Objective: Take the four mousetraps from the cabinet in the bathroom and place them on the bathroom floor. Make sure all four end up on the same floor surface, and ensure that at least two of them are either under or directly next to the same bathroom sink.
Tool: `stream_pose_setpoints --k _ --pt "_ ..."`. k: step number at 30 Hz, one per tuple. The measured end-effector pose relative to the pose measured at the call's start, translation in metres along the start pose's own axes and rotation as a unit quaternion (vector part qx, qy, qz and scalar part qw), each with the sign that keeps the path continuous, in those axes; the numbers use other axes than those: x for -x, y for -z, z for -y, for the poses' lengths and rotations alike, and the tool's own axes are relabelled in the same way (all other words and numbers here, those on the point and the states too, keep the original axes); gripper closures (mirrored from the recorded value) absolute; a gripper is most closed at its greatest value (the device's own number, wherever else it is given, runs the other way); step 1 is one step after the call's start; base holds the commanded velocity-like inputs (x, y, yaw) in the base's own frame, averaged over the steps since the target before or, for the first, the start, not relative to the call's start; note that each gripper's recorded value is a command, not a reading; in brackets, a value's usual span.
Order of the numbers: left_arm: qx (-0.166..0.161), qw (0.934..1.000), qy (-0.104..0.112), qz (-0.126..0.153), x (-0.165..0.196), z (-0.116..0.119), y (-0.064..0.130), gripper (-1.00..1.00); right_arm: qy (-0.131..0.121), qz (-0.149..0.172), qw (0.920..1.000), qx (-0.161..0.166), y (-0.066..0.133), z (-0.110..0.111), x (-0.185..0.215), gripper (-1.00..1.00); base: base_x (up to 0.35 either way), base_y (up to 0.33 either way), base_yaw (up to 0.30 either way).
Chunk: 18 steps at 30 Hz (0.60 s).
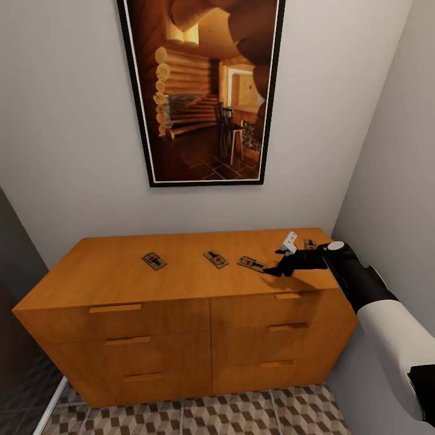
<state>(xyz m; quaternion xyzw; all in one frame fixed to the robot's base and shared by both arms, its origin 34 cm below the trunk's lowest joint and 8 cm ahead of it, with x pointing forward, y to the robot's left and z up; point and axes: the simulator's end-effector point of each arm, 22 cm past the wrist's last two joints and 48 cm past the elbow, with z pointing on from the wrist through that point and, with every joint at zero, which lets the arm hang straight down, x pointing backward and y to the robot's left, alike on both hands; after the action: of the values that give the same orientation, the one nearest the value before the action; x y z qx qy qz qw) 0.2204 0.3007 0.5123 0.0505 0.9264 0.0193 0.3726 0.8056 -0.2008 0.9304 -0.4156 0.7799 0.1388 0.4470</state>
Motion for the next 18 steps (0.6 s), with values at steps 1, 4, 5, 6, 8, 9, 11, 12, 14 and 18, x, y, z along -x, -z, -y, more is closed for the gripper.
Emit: stream_pose_setpoints --k 1,4,5,6,8,9,11,12,14,18 --pt "0.000 1.0000 0.000 0.000 0.0000 0.0000 0.0000 -1.00 0.000 0.000 1.0000 0.000 0.0000 -0.0001 0.0001 -1.00 0.000 0.000 0.000" --pt "0.000 1.0000 0.000 0.000 0.0000 0.0000 0.0000 -1.00 0.001 0.000 1.0000 0.001 -0.0002 -0.0006 0.0006 -1.00 0.000 0.000 0.000" --pt "0.000 1.0000 0.000 0.000 0.0000 0.0000 0.0000 -1.00 0.001 0.000 1.0000 0.001 -0.0002 -0.0007 0.0006 -1.00 0.000 0.000 0.000" --pt "0.000 1.0000 0.000 0.000 0.0000 0.0000 0.0000 -1.00 0.001 0.000 1.0000 0.001 -0.0002 -0.0007 0.0006 -1.00 0.000 0.000 0.000" --pt "0.000 1.0000 0.000 0.000 0.0000 0.0000 0.0000 -1.00 0.001 0.001 1.0000 0.001 -0.0003 -0.0010 0.0009 -1.00 0.000 0.000 0.000" --pt "0.000 1.0000 0.000 0.000 0.0000 0.0000 0.0000 -1.00 0.001 0.001 1.0000 0.001 -0.0004 -0.0011 0.0010 -1.00 0.000 0.000 0.000" --pt "0.000 1.0000 0.000 0.000 0.0000 0.0000 0.0000 -1.00 0.002 0.001 1.0000 0.002 -0.0007 -0.0016 0.0014 -1.00 0.000 0.000 0.000" --pt "0.000 1.0000 0.000 0.000 0.0000 0.0000 0.0000 -1.00 0.002 0.001 1.0000 0.002 -0.0008 -0.0016 0.0015 -1.00 0.000 0.000 0.000" --pt "0.000 1.0000 0.000 0.000 0.0000 0.0000 0.0000 -1.00 0.002 0.001 1.0000 0.002 -0.0009 -0.0017 0.0016 -1.00 0.000 0.000 0.000" --pt "0.000 1.0000 0.000 0.000 0.0000 0.0000 0.0000 -1.00 0.002 0.002 1.0000 0.002 -0.0012 -0.0020 0.0019 -1.00 0.000 0.000 0.000"
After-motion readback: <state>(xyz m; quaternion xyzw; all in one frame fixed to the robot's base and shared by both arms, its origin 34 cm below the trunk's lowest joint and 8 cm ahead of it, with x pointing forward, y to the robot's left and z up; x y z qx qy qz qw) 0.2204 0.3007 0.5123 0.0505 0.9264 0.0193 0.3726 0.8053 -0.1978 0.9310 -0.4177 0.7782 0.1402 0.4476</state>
